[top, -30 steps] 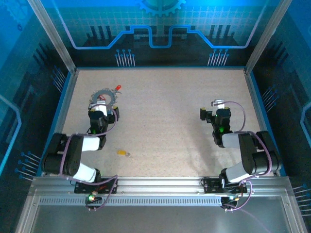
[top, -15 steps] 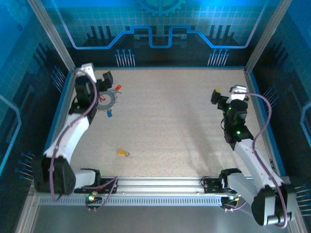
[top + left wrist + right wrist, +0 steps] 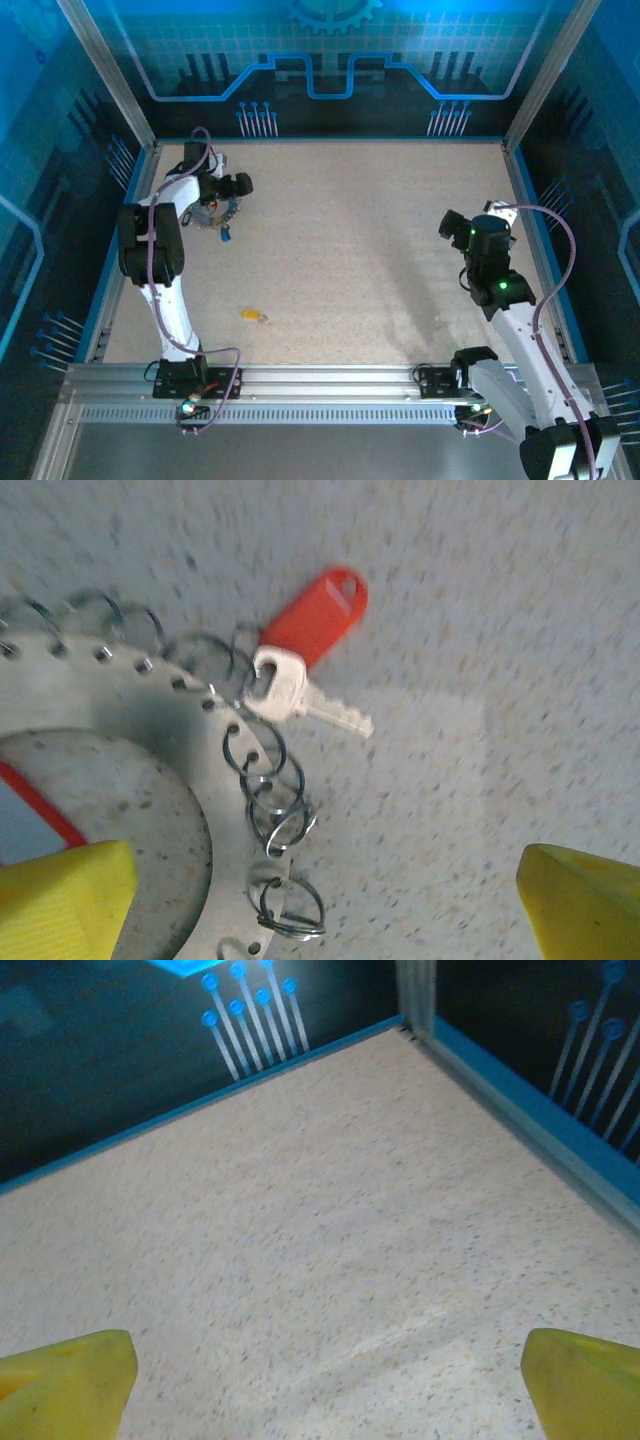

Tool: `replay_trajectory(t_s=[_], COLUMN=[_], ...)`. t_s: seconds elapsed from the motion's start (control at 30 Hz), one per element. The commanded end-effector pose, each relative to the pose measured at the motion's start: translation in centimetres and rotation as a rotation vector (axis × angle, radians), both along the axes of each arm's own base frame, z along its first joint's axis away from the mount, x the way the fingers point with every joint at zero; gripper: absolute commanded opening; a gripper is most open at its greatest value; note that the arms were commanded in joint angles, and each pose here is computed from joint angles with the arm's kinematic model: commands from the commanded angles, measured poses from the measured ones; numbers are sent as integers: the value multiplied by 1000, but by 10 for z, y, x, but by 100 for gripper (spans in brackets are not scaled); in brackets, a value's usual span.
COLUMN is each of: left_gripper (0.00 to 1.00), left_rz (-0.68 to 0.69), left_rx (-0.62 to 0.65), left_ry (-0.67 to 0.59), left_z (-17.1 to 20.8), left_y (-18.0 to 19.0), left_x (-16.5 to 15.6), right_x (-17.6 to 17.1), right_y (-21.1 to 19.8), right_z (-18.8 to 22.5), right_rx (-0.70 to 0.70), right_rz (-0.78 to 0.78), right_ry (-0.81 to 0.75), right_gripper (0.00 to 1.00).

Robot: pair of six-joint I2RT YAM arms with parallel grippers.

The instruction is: Put the keys on the keyring

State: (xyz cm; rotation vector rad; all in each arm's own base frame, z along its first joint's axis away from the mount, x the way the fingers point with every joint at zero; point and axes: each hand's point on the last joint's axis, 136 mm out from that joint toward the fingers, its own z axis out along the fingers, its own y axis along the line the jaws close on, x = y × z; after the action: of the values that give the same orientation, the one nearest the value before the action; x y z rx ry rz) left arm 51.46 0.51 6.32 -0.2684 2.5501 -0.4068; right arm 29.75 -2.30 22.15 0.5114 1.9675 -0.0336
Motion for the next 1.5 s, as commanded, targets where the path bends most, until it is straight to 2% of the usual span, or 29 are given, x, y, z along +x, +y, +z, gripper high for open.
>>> replay_trajectory(t_s=[0.0, 0.4, 0.6, 0.73, 0.83, 1.03, 1.27, 1.37, 1.47], left_gripper=[99, 99, 99, 99, 99, 99, 99, 99, 99], left_rz=[-112, -183, -244, -225, -232, -331, -430, -465, -502], left_rx=[-68, -294, -213, -258, -261, -264, -339, -372, -332], left_ry=[20, 164, 231, 253, 247, 257, 230, 179, 100], left_z=[12, -24, -30, -21, -21, -25, 6, 42, 83], left_y=[-19, -61, -82, -103, -129, -210, -294, -304, -296], left_x=[-9, -48, -70, -78, -92, -134, -183, -190, -194], right_x=[-1, 2, 5, 9, 11, 16, 18, 17, 14], right_y=[24, 40, 57, 67, 67, 68, 70, 71, 83], right_z=[9, -5, -15, -15, -13, -22, -39, -44, -51], right_rx=[-26, 6, 8, -20, -29, 2, 39, 49, 82], right_rz=[152, 227, 294, 326, 316, 297, 273, 274, 331], right_ry=[0, 37, 74, 81, 87, 114, 173, 171, 199], right_gripper=[100, 100, 100, 100, 100, 100, 100, 95, 87])
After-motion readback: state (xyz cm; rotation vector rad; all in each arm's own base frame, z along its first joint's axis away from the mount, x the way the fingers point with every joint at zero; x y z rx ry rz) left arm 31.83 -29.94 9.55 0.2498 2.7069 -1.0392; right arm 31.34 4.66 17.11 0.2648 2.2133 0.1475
